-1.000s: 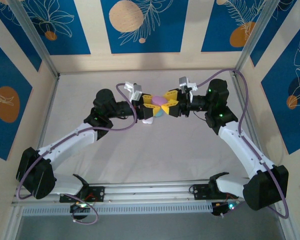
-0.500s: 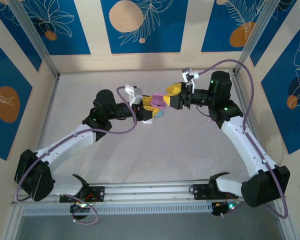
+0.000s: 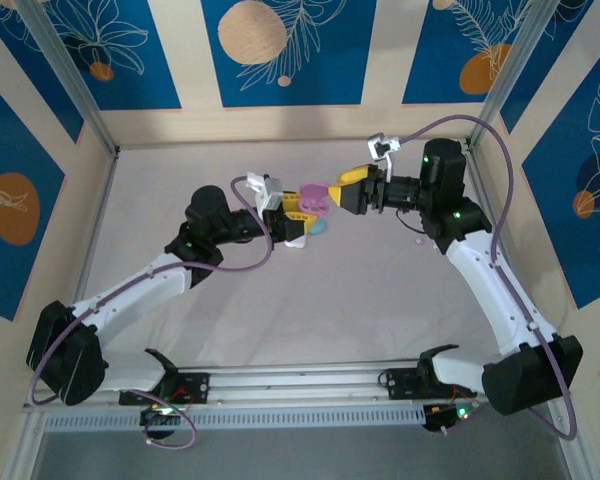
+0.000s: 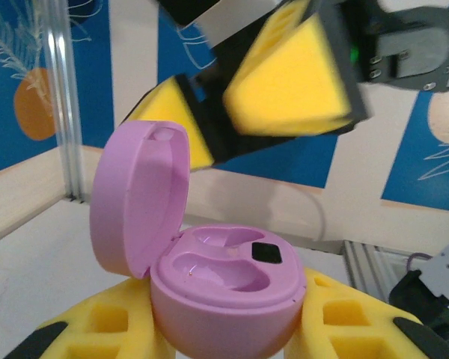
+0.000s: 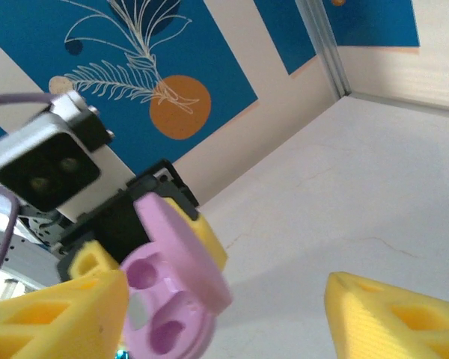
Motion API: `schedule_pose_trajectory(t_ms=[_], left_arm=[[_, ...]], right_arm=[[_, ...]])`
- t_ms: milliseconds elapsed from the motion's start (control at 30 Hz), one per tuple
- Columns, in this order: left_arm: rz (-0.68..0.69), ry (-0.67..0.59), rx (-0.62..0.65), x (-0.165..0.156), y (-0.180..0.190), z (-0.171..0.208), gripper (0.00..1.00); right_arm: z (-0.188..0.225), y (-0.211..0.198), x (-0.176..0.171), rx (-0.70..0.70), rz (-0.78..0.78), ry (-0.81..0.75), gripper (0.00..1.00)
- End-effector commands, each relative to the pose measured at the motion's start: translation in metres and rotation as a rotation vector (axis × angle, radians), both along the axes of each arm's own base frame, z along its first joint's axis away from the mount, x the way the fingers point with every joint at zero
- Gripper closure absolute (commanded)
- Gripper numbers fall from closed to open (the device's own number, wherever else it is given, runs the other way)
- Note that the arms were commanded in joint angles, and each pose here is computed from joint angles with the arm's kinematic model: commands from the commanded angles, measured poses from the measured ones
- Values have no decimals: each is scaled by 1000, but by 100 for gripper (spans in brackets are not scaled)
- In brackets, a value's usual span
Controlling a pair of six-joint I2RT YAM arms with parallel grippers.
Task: Insert wireless bluetooth earbuds into charging case
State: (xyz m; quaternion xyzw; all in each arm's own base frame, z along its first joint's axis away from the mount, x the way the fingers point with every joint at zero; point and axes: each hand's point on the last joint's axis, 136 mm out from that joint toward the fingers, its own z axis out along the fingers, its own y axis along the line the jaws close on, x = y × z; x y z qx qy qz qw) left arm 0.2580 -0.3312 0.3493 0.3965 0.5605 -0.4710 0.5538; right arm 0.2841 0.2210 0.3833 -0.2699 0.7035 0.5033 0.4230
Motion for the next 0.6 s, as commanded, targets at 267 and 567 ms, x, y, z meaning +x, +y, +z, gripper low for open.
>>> schedule_pose_trajectory(t_ms=[267, 567], left_arm=[[121, -49, -60, 4, 15, 9, 74], [123, -47, -84, 2, 17, 10, 74]], right_arm=[[-100, -176, 73, -43, -760, 562, 53], [-252, -280, 88, -288, -988, 1006, 65]])
